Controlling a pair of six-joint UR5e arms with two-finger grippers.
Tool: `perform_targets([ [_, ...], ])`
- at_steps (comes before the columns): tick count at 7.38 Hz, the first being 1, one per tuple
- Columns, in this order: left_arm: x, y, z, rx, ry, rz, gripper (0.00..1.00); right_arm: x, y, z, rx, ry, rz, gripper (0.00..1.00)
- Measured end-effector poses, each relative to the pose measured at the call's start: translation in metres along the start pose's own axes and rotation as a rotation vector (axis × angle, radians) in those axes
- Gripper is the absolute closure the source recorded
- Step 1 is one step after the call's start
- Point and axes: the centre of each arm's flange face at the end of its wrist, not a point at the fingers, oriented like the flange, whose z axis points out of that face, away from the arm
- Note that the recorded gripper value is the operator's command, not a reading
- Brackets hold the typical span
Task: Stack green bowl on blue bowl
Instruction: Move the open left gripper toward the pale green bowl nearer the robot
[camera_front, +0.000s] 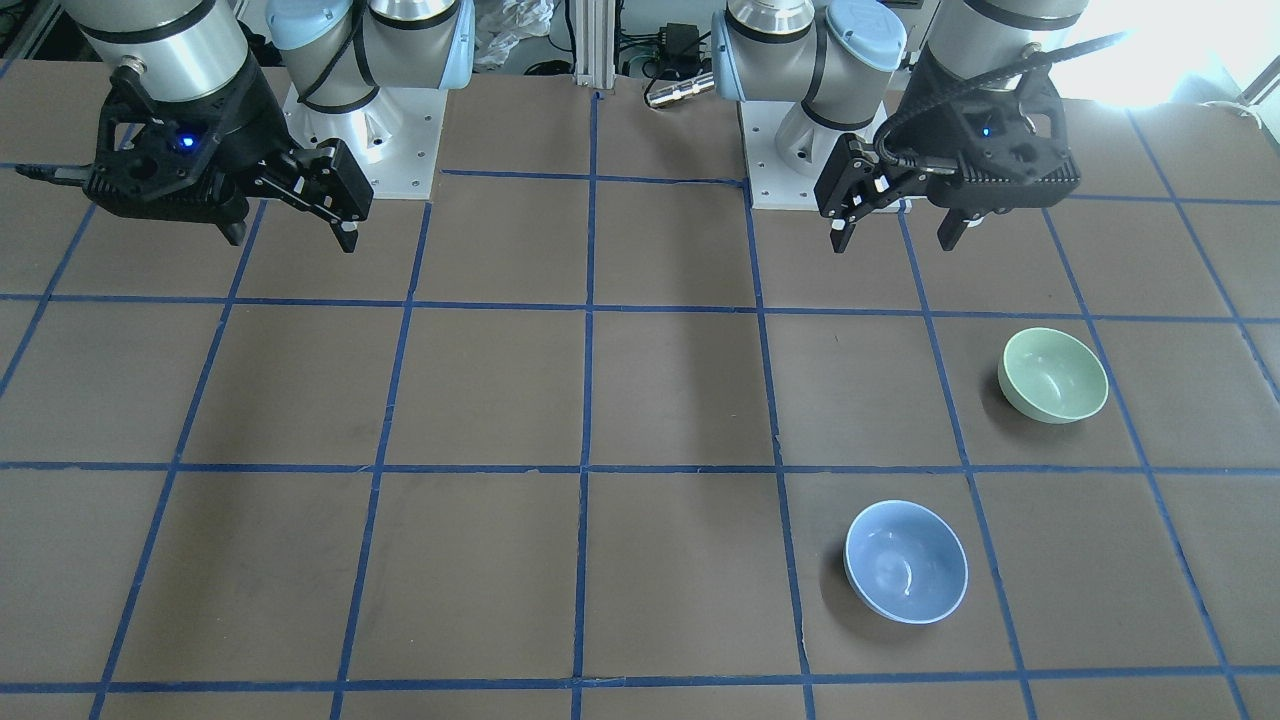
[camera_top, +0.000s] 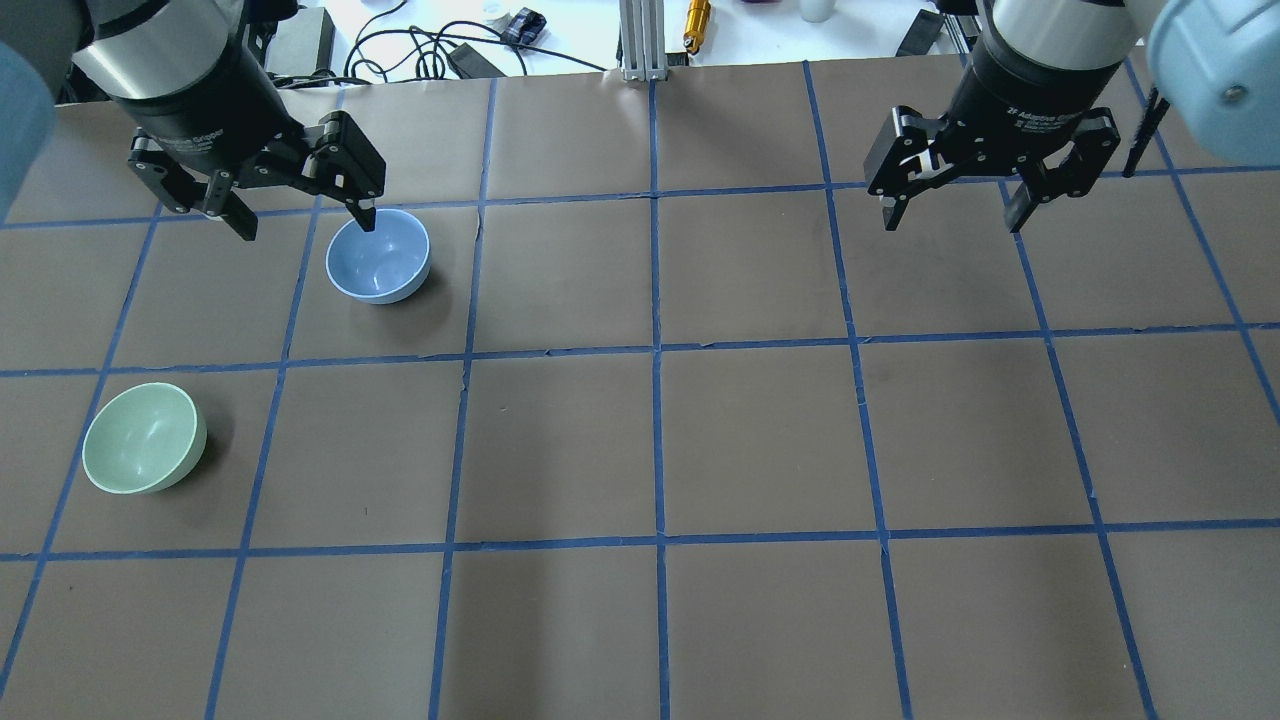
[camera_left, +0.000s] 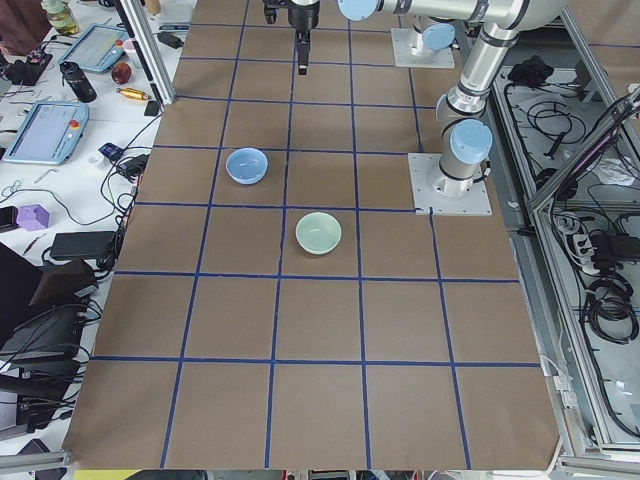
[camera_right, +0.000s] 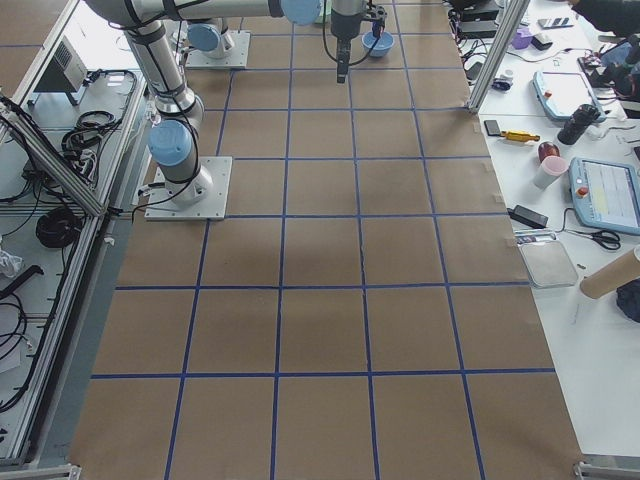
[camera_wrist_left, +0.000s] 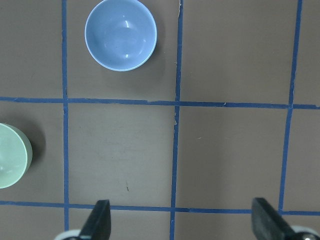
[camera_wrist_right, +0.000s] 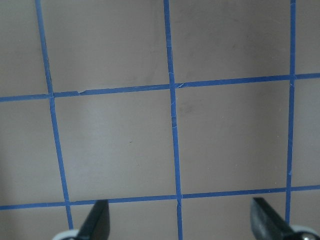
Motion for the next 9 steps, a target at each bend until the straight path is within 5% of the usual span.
perform_targets([
  [7,-0.01,0.003,-0.006,0.007,-0.004,0.048,0.0,0.0,0.0,0.0,0.0,0.0,0.0,0.0],
  [9,-0.053,-0.004,0.011,-0.027,-0.003,0.057,0.0,0.0,0.0,0.0,0.0,0.0,0.0,0.0],
])
